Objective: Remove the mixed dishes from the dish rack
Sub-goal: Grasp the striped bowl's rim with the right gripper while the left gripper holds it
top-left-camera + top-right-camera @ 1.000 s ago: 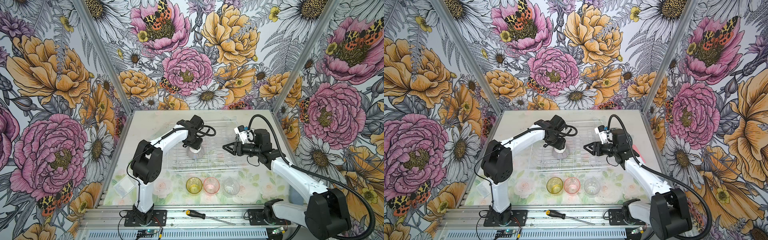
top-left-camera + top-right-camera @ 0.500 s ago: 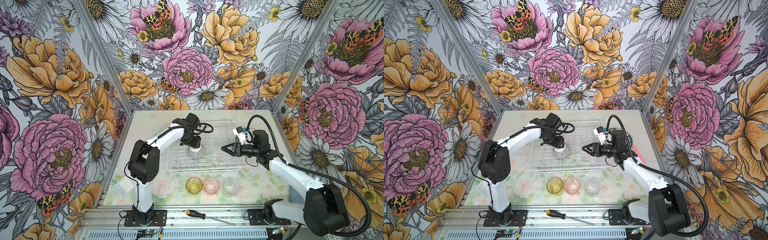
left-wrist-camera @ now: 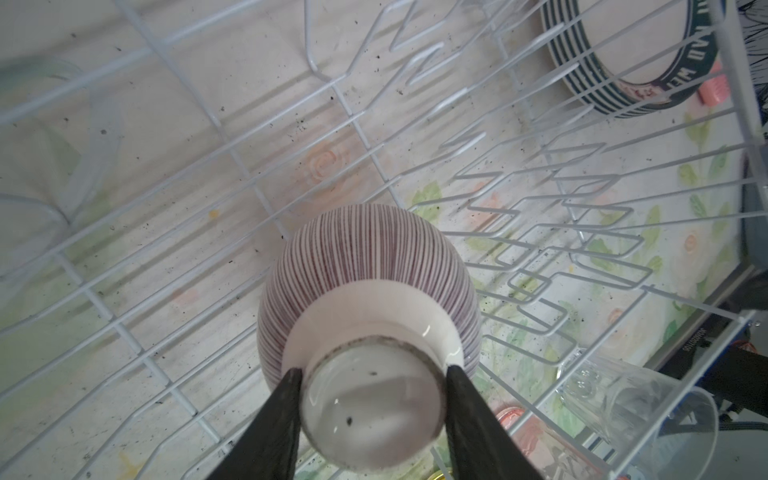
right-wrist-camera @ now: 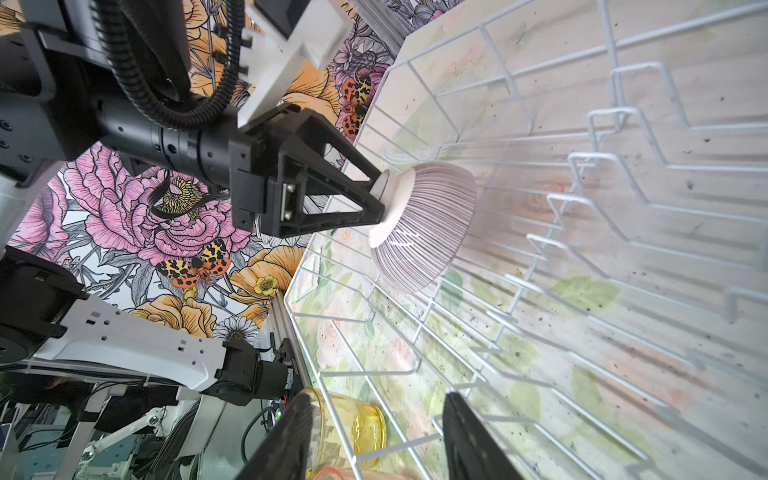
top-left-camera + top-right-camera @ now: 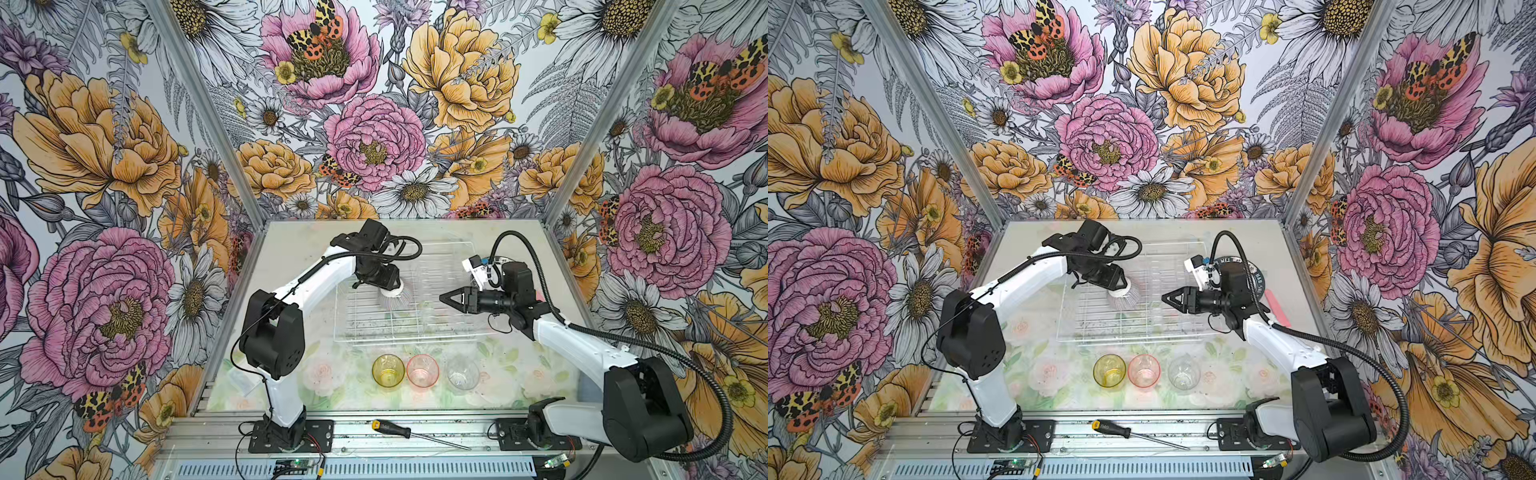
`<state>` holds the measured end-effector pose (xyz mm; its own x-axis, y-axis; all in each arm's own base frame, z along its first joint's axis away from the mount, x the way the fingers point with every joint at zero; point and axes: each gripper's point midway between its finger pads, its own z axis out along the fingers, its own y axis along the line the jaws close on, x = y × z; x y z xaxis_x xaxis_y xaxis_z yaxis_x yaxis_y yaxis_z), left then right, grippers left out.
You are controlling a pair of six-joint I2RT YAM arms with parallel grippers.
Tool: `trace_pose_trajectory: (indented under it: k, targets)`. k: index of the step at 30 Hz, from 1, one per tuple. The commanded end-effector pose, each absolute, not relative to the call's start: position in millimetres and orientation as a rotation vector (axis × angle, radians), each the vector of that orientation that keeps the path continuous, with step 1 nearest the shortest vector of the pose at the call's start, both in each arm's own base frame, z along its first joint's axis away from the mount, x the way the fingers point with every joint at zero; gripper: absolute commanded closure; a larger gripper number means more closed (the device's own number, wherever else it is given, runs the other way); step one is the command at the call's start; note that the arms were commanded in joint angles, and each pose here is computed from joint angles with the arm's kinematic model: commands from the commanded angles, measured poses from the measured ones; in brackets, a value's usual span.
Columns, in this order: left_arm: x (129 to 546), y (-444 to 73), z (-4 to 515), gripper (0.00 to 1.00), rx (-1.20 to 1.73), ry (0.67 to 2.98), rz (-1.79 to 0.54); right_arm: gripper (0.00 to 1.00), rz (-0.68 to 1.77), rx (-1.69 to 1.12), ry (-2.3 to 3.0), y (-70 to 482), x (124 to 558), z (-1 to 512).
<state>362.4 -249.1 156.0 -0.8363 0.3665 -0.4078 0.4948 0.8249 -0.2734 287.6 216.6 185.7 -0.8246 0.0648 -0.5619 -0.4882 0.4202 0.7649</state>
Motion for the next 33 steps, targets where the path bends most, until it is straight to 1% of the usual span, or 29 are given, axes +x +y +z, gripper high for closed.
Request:
trace_pose_trajectory:
  k: [1, 8, 18, 33]
  targets:
    - [366, -260, 192, 0.67, 0.642, 2.541, -0.660, 0.50, 1.434, -0.397, 2.125, 223, 288, 195]
    - [363, -267, 208, 0.67, 0.647, 2.481, -0.755, 0.53, 1.494, -0.432, 2.088, 231, 284, 201]
    - [359, -283, 243, 0.67, 0.636, 2.338, -0.983, 0.53, 1.542, -0.461, 2.042, 241, 282, 206]
    - [357, -296, 260, 0.68, 0.643, 2.257, -1.122, 0.53, 1.619, -0.426, 1.922, 250, 292, 217]
